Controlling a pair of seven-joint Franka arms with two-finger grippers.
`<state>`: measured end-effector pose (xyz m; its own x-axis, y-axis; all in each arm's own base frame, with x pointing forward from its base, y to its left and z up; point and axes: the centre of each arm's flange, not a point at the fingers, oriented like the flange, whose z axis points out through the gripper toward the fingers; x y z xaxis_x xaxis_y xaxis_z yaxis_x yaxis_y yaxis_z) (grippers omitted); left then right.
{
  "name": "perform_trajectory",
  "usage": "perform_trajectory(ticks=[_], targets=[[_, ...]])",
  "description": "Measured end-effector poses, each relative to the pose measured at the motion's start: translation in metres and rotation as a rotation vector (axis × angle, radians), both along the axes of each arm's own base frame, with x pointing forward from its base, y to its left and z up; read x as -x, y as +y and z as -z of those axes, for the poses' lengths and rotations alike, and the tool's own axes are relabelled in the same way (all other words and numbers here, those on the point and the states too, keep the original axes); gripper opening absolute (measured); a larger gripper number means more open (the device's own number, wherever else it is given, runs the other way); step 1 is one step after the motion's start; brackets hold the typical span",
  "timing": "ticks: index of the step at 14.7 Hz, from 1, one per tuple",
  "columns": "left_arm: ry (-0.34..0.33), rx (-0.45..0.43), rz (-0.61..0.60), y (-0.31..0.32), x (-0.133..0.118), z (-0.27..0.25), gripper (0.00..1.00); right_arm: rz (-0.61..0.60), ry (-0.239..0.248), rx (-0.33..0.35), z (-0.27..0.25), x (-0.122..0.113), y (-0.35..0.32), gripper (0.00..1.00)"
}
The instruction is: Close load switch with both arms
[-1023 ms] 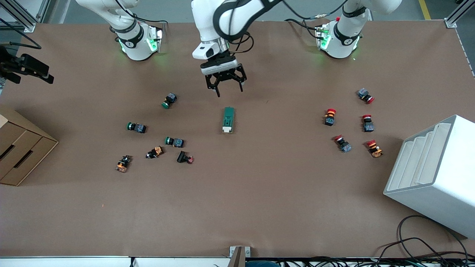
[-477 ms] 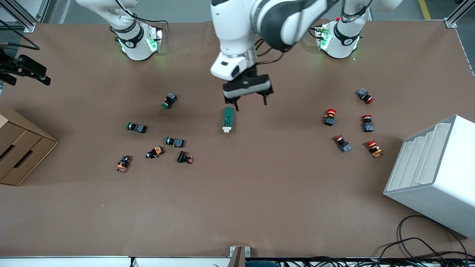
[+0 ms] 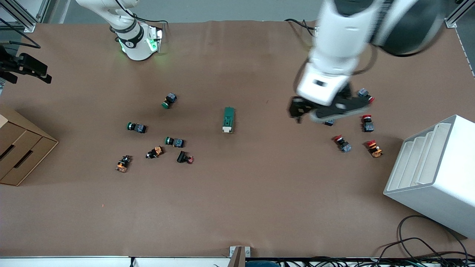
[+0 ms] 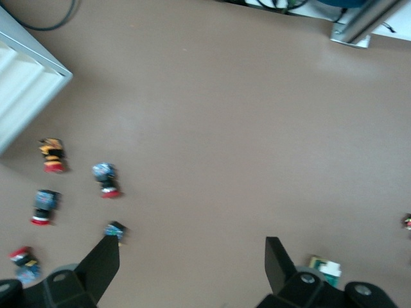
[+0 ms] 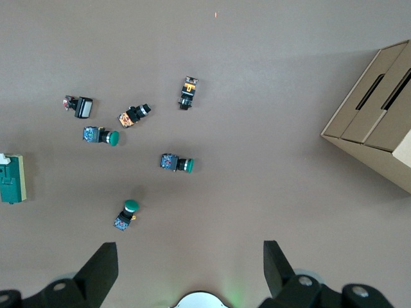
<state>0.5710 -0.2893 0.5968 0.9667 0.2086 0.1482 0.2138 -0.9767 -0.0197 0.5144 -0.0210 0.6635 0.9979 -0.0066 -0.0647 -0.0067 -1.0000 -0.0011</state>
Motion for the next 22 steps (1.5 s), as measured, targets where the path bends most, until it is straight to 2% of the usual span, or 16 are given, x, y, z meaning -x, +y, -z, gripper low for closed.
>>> perform_trajectory(ticks=[3,6,9,14,17,22], targets=[[0.048,0.016,0.018,0.073,-0.020,-0.010,1.00,-0.001,-0.003,0.000,-0.002,0.001,0.000,1.00],[0.113,-0.012,0.082,0.123,-0.027,-0.008,1.00,-0.001,-0.004,-0.004,-0.002,0.001,0.001,1.00],[0.129,-0.006,0.131,0.151,-0.026,-0.017,1.00,-0.001,0.000,-0.006,-0.002,0.001,0.001,1.00],[0.180,0.045,0.153,0.207,0.004,-0.052,1.00,0.001,0.003,-0.007,-0.002,0.002,0.001,1.00],[0.210,0.080,0.143,0.238,0.026,-0.053,1.00,0.011,0.007,-0.007,-0.002,0.002,0.001,1.00],[0.227,0.071,0.168,0.214,0.065,-0.052,1.00,0.016,0.008,-0.010,-0.002,0.002,0.002,1.00]])
